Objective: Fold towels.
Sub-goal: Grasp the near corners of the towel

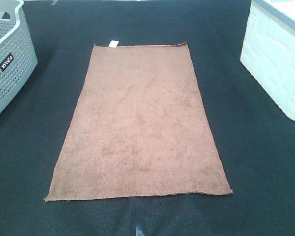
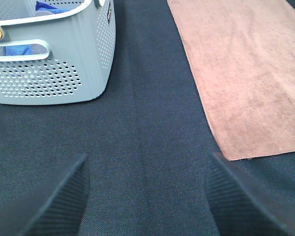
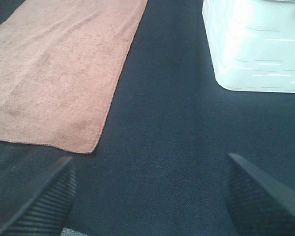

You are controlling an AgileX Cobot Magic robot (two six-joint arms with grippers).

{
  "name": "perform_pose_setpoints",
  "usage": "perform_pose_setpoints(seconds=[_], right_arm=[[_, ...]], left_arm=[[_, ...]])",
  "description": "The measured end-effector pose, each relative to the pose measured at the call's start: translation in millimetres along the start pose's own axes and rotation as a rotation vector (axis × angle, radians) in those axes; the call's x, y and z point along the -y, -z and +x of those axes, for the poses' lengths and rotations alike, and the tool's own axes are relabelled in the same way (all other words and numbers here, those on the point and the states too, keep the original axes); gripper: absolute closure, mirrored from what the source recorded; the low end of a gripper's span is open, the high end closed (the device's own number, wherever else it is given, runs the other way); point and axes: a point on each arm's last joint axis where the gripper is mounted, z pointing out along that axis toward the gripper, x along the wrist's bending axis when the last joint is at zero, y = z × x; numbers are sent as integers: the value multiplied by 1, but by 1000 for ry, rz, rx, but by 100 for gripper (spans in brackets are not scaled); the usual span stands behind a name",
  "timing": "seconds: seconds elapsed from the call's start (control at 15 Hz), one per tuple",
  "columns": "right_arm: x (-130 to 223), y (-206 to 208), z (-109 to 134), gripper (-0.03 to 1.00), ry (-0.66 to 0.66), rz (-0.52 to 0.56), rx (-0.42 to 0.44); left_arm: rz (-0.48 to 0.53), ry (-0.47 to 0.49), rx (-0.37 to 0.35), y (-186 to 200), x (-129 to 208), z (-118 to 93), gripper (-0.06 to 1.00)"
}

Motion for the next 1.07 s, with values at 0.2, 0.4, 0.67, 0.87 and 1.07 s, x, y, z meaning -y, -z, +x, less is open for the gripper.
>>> perform_pose_setpoints(seconds=[0.2,0.4,0.67,0.87,1.07], right_arm=[[0,0,0,20,-13,-2,0],[-9,-3,-4,20,-108,42,26],[-37,-23,-11,21,-178,202,20],[-51,-57,-18,21,-232,392,8],[-59,-102,-23,21,-305,555,-33]], left_arm=[[-1,0,0,0,0,0,30],[-132,82,13,0,-19,0,30],[-213,281,106,-33,-44,-3,30],[-36,451,189,-77,-54,-7,30],[217,486,234,-135,-51,-10,30]])
